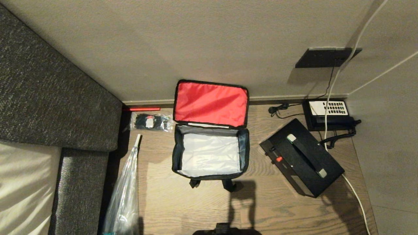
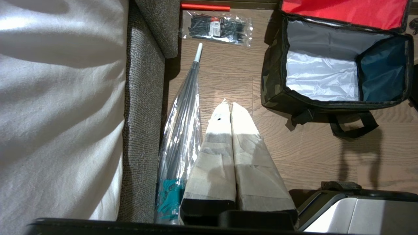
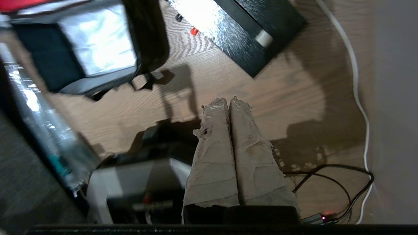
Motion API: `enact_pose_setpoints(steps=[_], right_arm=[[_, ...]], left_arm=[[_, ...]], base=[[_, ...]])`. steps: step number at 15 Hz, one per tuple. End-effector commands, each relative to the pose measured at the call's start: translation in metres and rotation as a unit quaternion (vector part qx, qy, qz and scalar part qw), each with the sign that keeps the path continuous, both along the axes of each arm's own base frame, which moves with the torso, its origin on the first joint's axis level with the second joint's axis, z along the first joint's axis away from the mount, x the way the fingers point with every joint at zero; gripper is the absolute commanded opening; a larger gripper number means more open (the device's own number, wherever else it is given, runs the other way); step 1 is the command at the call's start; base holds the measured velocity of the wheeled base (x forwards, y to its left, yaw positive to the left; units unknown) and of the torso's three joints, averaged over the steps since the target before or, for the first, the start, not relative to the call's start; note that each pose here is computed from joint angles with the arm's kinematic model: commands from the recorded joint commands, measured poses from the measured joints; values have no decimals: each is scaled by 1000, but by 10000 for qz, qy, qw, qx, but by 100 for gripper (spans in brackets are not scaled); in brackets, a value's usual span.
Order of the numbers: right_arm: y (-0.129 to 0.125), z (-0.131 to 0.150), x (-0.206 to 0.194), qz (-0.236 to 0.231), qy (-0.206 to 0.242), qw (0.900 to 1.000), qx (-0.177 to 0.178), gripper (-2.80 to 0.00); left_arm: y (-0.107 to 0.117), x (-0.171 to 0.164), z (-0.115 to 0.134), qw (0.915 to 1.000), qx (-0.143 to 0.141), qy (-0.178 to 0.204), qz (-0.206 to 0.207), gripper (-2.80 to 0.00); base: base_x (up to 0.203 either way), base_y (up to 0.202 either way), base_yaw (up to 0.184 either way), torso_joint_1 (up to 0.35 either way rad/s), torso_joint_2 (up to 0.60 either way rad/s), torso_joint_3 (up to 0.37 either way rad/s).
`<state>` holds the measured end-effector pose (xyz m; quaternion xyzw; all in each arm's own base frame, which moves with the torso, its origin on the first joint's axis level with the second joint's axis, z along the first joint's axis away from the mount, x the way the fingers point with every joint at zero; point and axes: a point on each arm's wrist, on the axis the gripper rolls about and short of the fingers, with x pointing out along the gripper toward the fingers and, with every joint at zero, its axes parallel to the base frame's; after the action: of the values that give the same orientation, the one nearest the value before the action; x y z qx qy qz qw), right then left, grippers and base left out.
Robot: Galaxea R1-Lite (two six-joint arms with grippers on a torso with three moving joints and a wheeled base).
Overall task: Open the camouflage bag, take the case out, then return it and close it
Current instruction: Grip the handle again
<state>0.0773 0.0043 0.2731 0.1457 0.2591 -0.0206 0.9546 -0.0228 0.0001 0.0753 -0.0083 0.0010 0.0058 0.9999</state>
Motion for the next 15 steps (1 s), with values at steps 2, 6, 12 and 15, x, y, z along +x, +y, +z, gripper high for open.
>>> enact_pose_setpoints(steps=[2, 6, 12, 15], right_arm=[[11, -65, 143, 79, 1158, 9932, -37, -280], [21, -119, 217, 700, 573, 9951, -407, -280], [22, -178, 216, 1120, 683, 9875, -874, 0], [22, -181, 218, 1406, 641, 9769, -1478, 0]], left_arm=[[0, 0, -1, 10000, -2, 5, 4, -280], [0, 0, -1, 10000, -1, 5, 4, -280], [0, 0, -1, 10000, -1, 5, 4, -280], [0, 0, -1, 10000, -9, 5, 4, -280]], base=[[0, 0, 0, 0, 0, 0], [0, 0, 0, 0, 0, 0], [0, 0, 0, 0, 0, 0], [0, 0, 0, 0, 0, 0]])
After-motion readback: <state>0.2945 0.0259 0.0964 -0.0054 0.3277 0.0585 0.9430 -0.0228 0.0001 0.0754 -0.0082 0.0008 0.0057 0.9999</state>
